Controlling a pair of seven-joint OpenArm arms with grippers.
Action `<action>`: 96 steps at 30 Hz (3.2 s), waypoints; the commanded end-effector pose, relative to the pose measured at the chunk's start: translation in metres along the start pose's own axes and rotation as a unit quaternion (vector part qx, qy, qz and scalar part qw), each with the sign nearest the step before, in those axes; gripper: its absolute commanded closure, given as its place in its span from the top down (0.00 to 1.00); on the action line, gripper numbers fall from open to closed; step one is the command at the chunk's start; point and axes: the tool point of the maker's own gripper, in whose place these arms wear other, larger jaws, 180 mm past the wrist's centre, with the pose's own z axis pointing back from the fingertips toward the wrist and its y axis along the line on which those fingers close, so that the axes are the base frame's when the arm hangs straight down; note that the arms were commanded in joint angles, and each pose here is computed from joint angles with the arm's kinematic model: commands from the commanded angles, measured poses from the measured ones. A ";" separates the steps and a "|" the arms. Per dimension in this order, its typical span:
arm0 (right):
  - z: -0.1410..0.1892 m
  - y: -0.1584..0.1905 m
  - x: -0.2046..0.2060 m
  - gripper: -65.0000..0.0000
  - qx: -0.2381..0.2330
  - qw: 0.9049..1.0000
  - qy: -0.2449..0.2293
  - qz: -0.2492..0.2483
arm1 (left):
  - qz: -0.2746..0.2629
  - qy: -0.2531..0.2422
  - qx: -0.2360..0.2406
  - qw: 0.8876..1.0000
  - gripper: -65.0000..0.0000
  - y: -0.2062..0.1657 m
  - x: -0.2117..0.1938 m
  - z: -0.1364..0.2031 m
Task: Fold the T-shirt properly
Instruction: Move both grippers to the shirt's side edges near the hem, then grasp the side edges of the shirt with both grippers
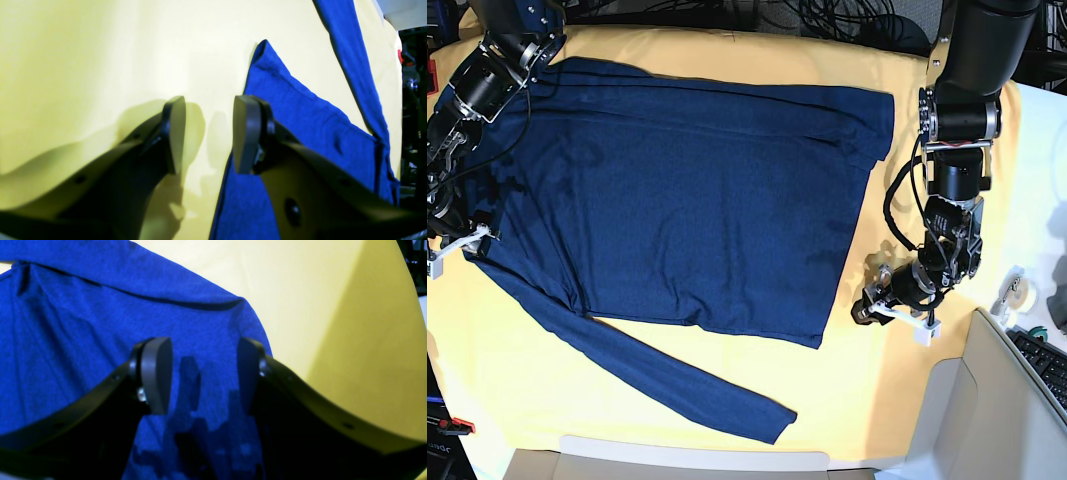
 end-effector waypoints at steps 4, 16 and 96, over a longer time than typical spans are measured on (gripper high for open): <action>0.008 -0.006 0.027 0.47 -0.006 0.999 -0.036 0.008 | 0.015 0.000 -0.009 1.000 0.35 -0.007 -0.001 -0.007; 0.008 -0.005 0.026 0.47 -0.006 0.999 -0.035 0.007 | 0.005 0.033 -0.025 0.999 0.35 -0.036 -0.045 -0.032; -0.052 -0.038 0.018 0.47 -0.023 0.999 -0.001 0.026 | 0.013 0.058 -0.037 0.998 0.00 -0.048 -0.073 -0.039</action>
